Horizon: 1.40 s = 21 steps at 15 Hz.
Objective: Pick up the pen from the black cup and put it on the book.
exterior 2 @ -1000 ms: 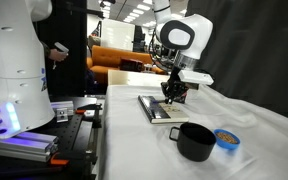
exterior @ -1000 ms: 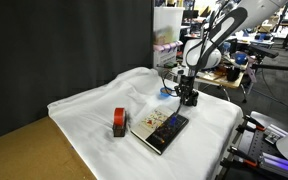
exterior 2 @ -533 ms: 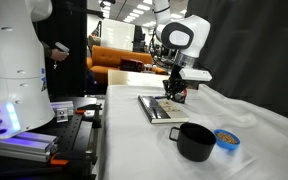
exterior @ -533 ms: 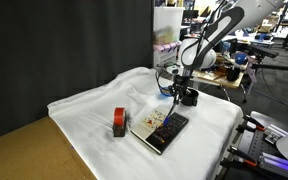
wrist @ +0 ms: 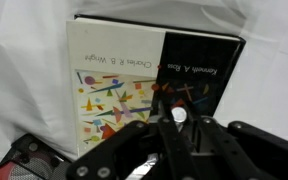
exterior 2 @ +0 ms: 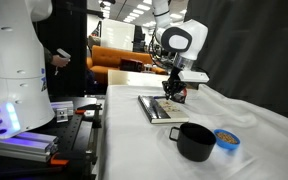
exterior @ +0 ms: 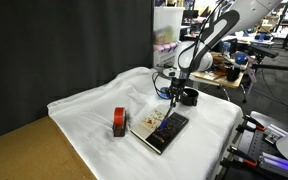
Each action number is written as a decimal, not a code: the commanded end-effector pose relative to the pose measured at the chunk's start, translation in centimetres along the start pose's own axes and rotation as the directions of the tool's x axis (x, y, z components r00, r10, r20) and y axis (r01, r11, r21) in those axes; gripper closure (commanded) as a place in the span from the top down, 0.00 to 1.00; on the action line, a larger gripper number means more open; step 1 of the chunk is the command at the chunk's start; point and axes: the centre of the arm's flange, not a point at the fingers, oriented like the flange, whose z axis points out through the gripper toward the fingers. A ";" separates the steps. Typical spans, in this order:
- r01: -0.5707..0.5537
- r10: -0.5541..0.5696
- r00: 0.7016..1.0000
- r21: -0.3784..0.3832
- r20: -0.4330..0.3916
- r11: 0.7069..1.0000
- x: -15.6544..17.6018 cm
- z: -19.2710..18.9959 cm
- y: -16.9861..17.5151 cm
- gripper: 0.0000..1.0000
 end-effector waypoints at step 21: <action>-0.064 0.064 0.998 0.083 0.000 0.995 -4.1 6.5 -2.5 0.24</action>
